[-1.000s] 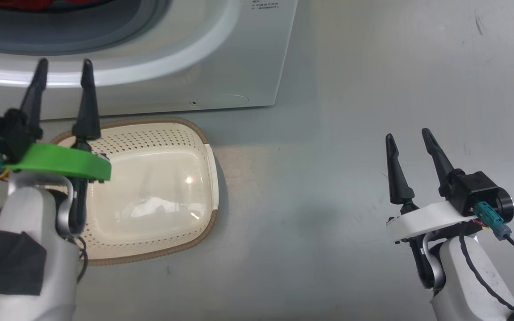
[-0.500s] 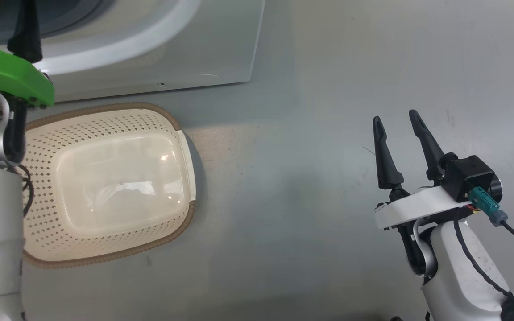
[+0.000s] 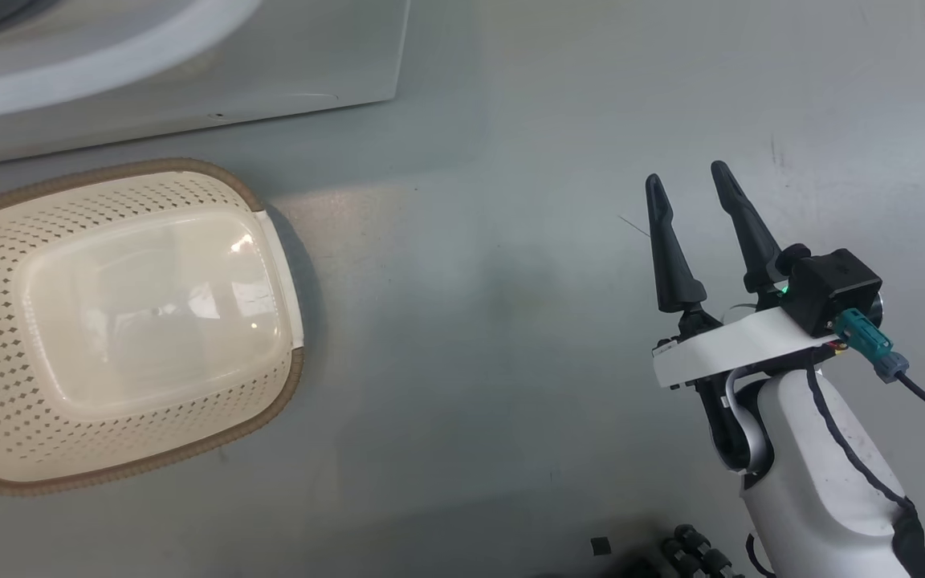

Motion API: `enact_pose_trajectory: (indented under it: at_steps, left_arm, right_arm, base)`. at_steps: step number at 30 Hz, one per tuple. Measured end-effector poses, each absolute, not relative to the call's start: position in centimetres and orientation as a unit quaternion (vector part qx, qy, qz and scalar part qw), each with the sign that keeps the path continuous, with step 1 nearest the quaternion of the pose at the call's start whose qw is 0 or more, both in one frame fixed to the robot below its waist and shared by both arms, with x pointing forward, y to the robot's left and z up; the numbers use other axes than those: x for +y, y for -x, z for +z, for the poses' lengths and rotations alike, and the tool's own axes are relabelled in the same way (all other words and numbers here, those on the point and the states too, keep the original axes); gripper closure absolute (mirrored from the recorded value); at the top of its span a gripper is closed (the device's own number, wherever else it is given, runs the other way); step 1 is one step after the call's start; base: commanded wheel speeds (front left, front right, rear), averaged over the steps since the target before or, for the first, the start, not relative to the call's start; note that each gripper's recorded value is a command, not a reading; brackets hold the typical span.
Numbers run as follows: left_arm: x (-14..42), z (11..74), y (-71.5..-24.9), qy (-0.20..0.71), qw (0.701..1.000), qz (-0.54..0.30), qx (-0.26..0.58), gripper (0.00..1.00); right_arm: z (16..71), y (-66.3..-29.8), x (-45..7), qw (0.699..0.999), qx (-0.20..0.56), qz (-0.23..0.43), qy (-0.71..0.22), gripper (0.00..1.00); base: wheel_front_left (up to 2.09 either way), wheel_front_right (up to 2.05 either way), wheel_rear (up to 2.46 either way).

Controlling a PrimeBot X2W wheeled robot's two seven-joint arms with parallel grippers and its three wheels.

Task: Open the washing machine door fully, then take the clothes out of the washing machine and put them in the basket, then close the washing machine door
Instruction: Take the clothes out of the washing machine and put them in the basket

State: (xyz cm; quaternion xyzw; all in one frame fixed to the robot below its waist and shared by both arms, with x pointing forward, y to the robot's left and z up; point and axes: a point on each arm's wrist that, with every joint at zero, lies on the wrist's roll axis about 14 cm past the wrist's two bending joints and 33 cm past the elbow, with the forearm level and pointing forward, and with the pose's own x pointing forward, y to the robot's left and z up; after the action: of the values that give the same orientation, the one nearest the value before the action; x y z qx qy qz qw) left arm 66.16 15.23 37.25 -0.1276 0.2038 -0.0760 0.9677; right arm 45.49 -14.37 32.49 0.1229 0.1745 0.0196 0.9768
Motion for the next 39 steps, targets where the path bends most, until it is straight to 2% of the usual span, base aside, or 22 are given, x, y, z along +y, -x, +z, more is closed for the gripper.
enact_pose_trajectory:
  at_steps: [14,31,32,33,34,35,39]
  left_arm:
    - [14.8,32.7,-68.6,0.147,0.948,-0.073,0.274,0.00]
    - [16.7,29.1,-69.0,0.145,0.932,-0.002,0.331,0.00]
    - [16.8,29.0,-69.0,0.144,0.932,-0.001,0.333,0.06]
    - [16.7,29.0,-69.0,0.142,0.932,-0.002,0.334,0.49]
    - [16.6,29.0,-69.0,0.138,0.932,-0.003,0.335,0.84]
    - [16.6,29.0,-69.0,0.134,0.933,-0.004,0.335,1.00]
    - [16.4,29.0,-69.0,0.120,0.934,-0.009,0.336,1.00]
  right_arm:
    - [30.0,-44.9,-16.1,0.971,0.205,-0.014,-0.121,0.00]
    - [29.2,-44.7,-16.9,0.969,0.215,-0.028,-0.118,0.00]
    - [29.2,-44.7,-16.9,0.969,0.215,-0.028,-0.118,0.00]
    - [29.2,-44.7,-16.8,0.969,0.215,-0.028,-0.118,0.00]
    - [29.2,-44.7,-16.9,0.969,0.216,-0.028,-0.118,0.00]
    - [29.2,-44.7,-16.9,0.969,0.216,-0.028,-0.118,0.00]
    - [29.2,-44.7,-16.9,0.969,0.216,-0.028,-0.118,0.00]
  base:
    - [0.00,0.00,0.00]
    - [0.00,0.00,0.00]
    - [0.00,0.00,0.00]
    - [0.00,0.00,0.00]
    - [0.00,0.00,0.00]
    - [0.00,0.00,0.00]
    - [0.00,0.00,0.00]
